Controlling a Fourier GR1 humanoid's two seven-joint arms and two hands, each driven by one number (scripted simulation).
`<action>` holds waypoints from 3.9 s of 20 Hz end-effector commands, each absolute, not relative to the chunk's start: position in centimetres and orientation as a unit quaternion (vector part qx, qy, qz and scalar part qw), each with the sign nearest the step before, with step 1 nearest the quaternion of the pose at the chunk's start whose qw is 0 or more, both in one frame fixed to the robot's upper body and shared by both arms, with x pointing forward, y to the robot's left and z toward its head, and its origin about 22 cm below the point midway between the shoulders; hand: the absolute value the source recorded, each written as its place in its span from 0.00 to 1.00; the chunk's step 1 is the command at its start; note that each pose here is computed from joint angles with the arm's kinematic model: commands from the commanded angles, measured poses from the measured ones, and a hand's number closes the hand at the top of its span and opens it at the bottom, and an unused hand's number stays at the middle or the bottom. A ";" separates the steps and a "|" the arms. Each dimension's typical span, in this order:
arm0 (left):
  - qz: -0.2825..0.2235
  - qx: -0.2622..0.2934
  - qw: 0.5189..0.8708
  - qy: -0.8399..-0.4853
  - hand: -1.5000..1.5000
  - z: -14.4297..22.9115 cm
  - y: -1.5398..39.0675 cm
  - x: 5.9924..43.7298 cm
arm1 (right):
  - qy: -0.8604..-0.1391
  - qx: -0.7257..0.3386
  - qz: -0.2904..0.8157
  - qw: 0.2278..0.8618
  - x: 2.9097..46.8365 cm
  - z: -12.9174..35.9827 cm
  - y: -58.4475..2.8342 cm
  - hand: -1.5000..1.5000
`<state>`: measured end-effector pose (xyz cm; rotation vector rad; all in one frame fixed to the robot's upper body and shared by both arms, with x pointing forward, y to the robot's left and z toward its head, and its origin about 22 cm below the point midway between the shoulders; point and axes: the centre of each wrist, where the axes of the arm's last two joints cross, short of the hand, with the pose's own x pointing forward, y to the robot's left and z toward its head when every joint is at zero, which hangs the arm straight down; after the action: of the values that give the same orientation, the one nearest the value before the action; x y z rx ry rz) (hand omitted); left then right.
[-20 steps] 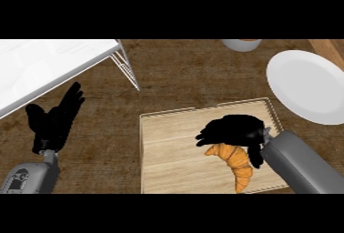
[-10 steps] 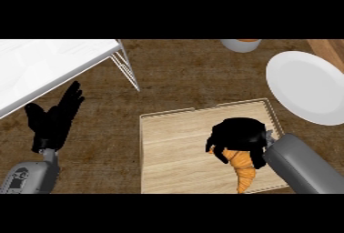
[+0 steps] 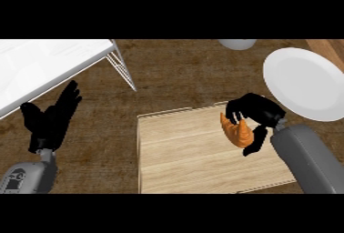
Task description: Pick the croissant from the tray and place it in the plate
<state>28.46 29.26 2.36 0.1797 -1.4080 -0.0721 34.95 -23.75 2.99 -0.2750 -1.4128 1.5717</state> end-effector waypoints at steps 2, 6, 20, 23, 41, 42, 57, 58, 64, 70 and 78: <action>-0.035 0.082 0.756 -0.648 0.50 2.4 29.1 28.6 | -0.567 -0.295 0.458 0.617 37.3 4.3 -24.3 1.00; -0.038 0.078 0.756 -0.649 0.50 2.0 28.7 28.5 | -0.603 -0.447 0.309 0.584 39.5 9.5 -22.9 1.00; -0.047 0.073 0.760 -0.645 0.50 2.1 28.0 29.2 | -0.534 -0.623 0.053 0.569 42.9 12.2 -23.7 1.00; -0.043 0.082 0.756 -0.648 0.50 1.4 28.3 27.6 | -0.518 -0.632 0.031 0.575 43.1 11.5 -27.2 1.00; -0.043 0.066 0.754 -0.652 0.50 2.6 26.7 29.5 | -0.448 -0.542 0.029 0.711 39.6 8.6 -41.7 0.00; -0.042 0.072 0.759 -0.646 0.50 2.0 26.9 28.8 | -0.459 -0.535 0.042 0.708 38.0 5.0 -41.5 0.00; -0.030 0.086 0.760 -0.643 0.50 2.7 28.0 28.7 | -0.705 -0.458 -0.029 0.541 39.9 10.5 -40.5 0.00; -0.039 0.083 0.762 -0.641 0.50 1.2 28.2 27.9 | -0.701 -0.453 -0.071 0.547 40.1 10.7 -40.5 0.00; -0.030 0.082 0.757 -0.647 0.50 0.8 28.9 27.7 | -0.700 -0.317 -0.140 0.624 38.0 10.1 -44.2 0.00; -0.045 0.076 0.758 -0.646 0.50 2.2 29.0 27.2 | -0.701 -0.321 -0.109 0.627 34.6 7.6 -45.7 0.00; -0.038 0.085 0.756 -0.648 0.50 3.1 28.5 30.0 | -0.707 -0.341 -0.116 0.608 32.9 7.7 -48.3 0.00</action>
<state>28.13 28.63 2.21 0.1751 -1.4096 -0.0825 33.32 -47.85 7.78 -0.7651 -1.6384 -0.2728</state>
